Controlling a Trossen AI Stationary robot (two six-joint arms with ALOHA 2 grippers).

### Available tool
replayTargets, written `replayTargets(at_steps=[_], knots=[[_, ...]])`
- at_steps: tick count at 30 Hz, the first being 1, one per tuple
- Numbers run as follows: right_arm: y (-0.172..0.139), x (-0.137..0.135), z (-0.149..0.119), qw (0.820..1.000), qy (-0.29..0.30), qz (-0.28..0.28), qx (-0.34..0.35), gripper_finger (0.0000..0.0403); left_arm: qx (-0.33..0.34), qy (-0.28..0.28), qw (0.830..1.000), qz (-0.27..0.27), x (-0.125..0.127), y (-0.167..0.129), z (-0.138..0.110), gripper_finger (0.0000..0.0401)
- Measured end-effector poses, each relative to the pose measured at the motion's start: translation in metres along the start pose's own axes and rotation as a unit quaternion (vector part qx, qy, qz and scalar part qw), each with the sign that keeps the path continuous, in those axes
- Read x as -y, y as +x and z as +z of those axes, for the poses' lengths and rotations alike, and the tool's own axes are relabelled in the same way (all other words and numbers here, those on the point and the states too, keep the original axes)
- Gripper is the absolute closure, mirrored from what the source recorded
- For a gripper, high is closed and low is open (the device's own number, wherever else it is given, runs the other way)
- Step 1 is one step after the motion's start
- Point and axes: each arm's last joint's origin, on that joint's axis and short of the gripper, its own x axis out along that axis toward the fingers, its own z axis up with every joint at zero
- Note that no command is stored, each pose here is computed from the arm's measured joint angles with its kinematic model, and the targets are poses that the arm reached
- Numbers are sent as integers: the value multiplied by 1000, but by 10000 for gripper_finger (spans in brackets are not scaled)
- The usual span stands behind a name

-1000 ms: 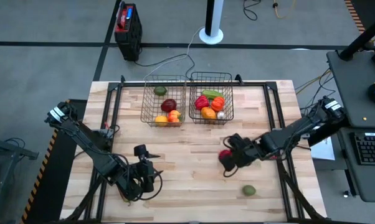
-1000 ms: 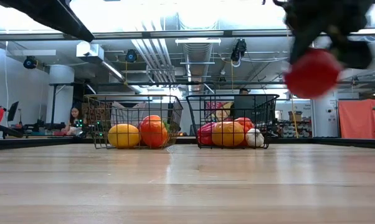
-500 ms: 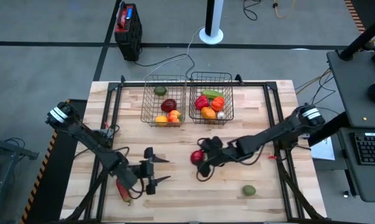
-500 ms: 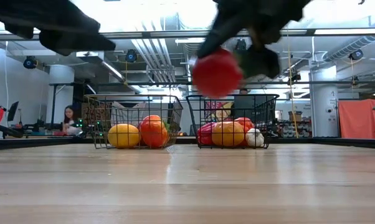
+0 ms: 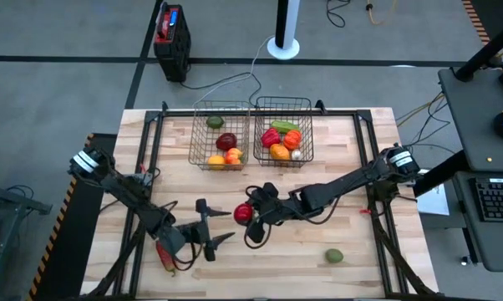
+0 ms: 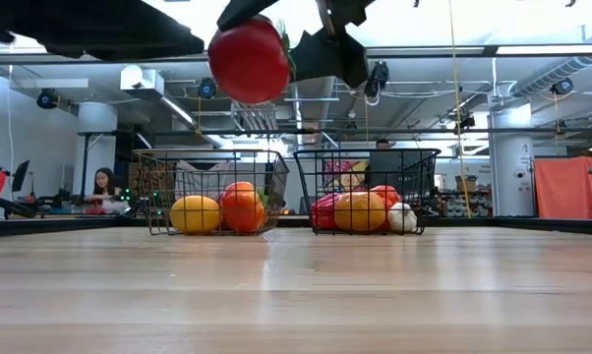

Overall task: Sort produce into baskets
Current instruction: Put the red tomato into the silver wire basket

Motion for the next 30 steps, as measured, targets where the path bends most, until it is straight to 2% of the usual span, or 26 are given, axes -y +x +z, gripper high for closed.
replayTargets(at_steps=[4, 16, 30], knots=[[0, 1, 0, 1000, 0, -1, -1, 83, -12, 26, 998, 54, 4, 7, -3, 116], [0, 2, -1, 1000, -4, -3, -4, 84, -24, 54, 994, 93, 10, 33, -2, 116], [0, 3, -2, 1000, -5, -8, -11, 84, -23, 75, 994, 80, 8, 42, 2, 116]])
